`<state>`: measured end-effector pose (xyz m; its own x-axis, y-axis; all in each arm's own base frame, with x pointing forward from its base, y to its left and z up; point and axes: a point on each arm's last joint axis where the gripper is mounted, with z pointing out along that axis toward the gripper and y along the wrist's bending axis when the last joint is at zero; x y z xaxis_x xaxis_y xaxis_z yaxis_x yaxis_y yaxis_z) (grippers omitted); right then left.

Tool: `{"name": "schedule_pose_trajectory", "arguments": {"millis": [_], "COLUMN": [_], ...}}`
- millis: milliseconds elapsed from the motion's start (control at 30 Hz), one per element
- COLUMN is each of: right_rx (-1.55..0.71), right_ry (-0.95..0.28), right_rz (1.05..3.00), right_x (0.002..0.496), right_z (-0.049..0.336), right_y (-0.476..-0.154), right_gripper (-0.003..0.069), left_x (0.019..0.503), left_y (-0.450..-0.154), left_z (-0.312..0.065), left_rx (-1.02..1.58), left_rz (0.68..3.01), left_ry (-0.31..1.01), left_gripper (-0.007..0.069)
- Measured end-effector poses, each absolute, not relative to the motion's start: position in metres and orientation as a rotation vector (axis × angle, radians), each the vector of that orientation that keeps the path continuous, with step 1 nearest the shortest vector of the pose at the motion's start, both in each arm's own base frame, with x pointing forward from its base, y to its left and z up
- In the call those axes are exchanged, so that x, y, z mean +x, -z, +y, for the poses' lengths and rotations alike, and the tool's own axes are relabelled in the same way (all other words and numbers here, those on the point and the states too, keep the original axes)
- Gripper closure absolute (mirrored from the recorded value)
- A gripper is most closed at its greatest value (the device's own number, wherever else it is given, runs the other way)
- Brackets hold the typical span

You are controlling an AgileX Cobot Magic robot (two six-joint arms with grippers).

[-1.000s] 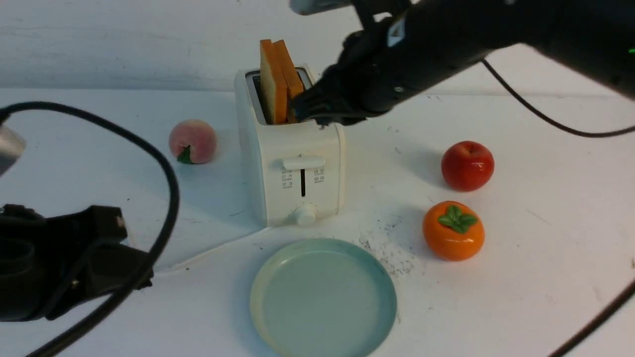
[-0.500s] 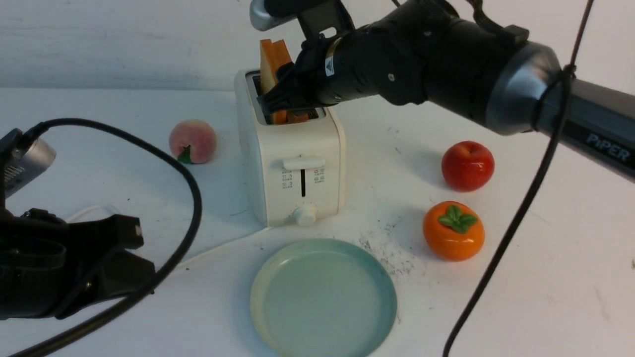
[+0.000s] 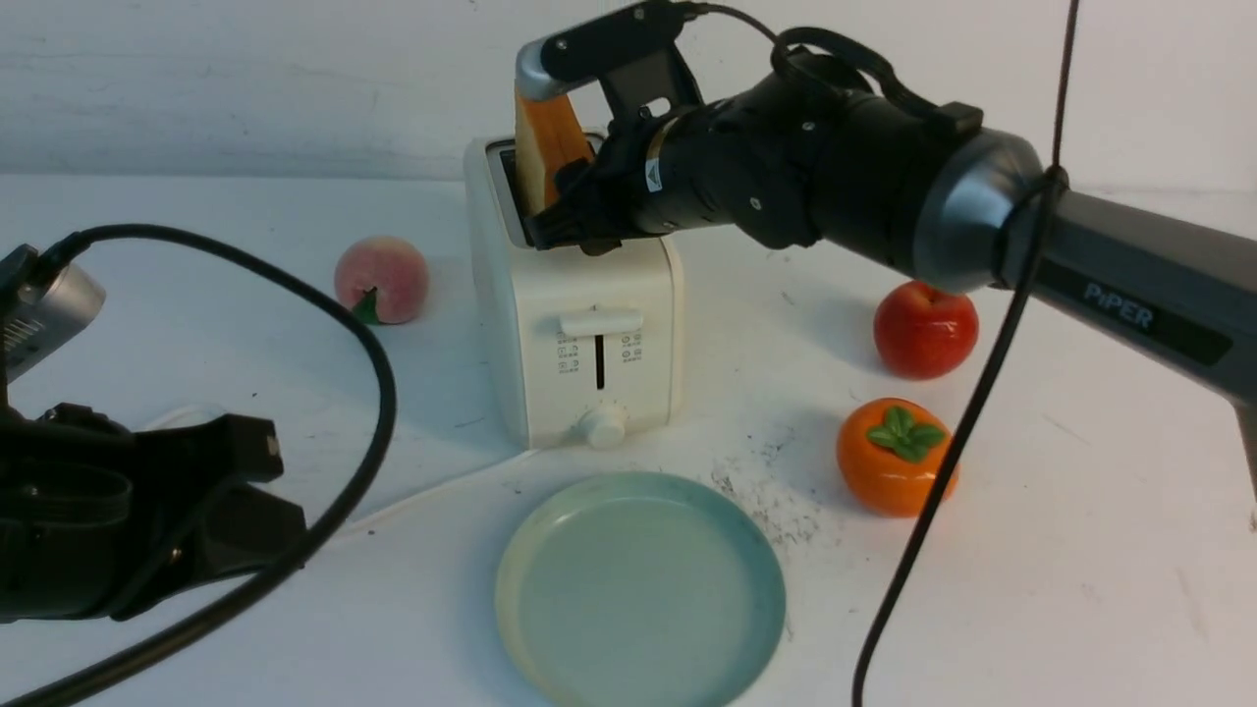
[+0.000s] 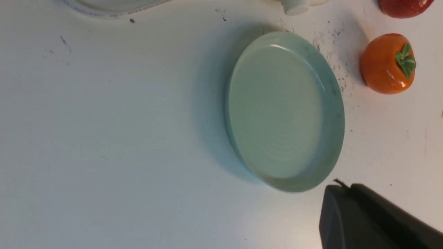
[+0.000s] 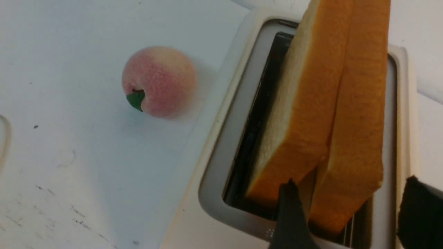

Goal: Take toasted bread from bread machine on white table place on plate.
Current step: 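Grasp the toast slice in the toaster and pull it up out of the slot with the right gripper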

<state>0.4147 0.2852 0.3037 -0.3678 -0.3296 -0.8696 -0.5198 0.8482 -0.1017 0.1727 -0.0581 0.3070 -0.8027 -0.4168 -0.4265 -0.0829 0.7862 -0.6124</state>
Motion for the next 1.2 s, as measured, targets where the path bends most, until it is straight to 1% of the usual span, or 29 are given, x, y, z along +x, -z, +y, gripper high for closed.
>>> {"name": "schedule_pose_trajectory", "arguments": {"millis": [333,733,1100,1200], "right_rx": [-0.629,-0.64,-0.711,-0.731], "right_ry": [-0.252,-0.246,-0.19,-0.172], "right_rz": [1.908,1.922,1.839,1.819], "right_x": [0.417,0.422,0.429,0.429], "right_z": [0.289,0.292,0.296,0.296], "right_y": [-0.309,-0.294,-0.286,-0.286], "right_gripper": [0.0241,0.0239,0.0239,0.0259], "left_x": [0.173,0.173,0.173,0.173], "left_y": [-0.307,-0.307,-0.307,-0.307], "left_z": [-0.058,-0.058,-0.058,-0.058], "left_rx": [-0.371,-0.37,-0.37,-0.37], "left_rz": [2.416,2.417,2.417,2.418], "left_ry": [0.792,0.793,0.793,0.793], "left_gripper": [0.0624,0.061,0.0609,0.0609]}}
